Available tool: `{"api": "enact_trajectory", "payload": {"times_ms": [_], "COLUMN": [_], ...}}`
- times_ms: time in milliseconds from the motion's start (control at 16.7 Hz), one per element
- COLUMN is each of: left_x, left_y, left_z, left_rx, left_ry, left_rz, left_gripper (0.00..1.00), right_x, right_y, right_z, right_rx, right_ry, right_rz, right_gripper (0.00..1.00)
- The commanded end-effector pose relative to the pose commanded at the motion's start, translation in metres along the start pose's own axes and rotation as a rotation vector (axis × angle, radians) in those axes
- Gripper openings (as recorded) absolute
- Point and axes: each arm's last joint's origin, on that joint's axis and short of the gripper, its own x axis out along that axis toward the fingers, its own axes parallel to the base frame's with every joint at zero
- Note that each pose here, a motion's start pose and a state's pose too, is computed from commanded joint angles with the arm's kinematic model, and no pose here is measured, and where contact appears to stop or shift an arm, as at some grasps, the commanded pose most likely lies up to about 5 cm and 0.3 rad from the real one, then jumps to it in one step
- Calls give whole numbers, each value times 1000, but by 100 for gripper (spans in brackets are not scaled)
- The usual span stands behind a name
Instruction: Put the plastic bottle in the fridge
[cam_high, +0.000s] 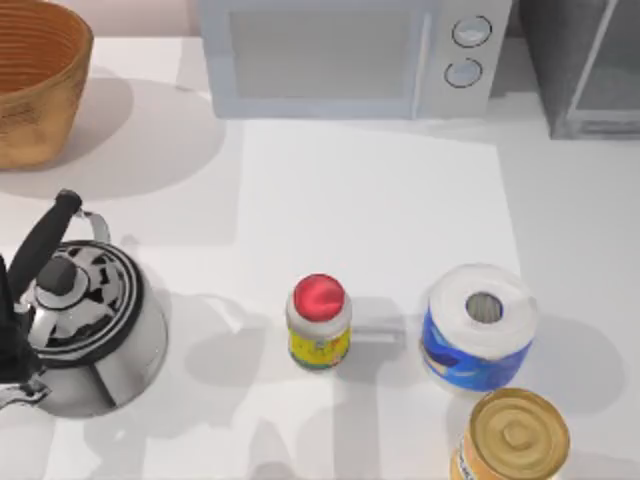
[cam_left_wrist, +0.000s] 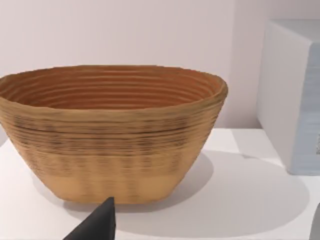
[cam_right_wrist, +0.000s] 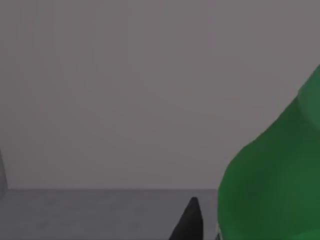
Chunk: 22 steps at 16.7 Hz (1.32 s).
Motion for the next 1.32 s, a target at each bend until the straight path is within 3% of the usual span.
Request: {"api": "enact_trajectory", "payload": {"times_ms": [180, 960, 1320], "left_x": [0, 0, 0], "left_y": [0, 0, 0], "left_z": [0, 0, 0], "left_rx": [0, 0, 0], "left_ry": [0, 0, 0], "left_rz": [0, 0, 0], "left_gripper": [100, 100, 100], "right_x": [0, 0, 0], "right_y": [0, 0, 0], "right_z": [0, 0, 0], "right_rx": [0, 0, 0], "right_ry": [0, 0, 0], "right_rz": [0, 0, 0], "right_gripper": [1, 98, 100]}}
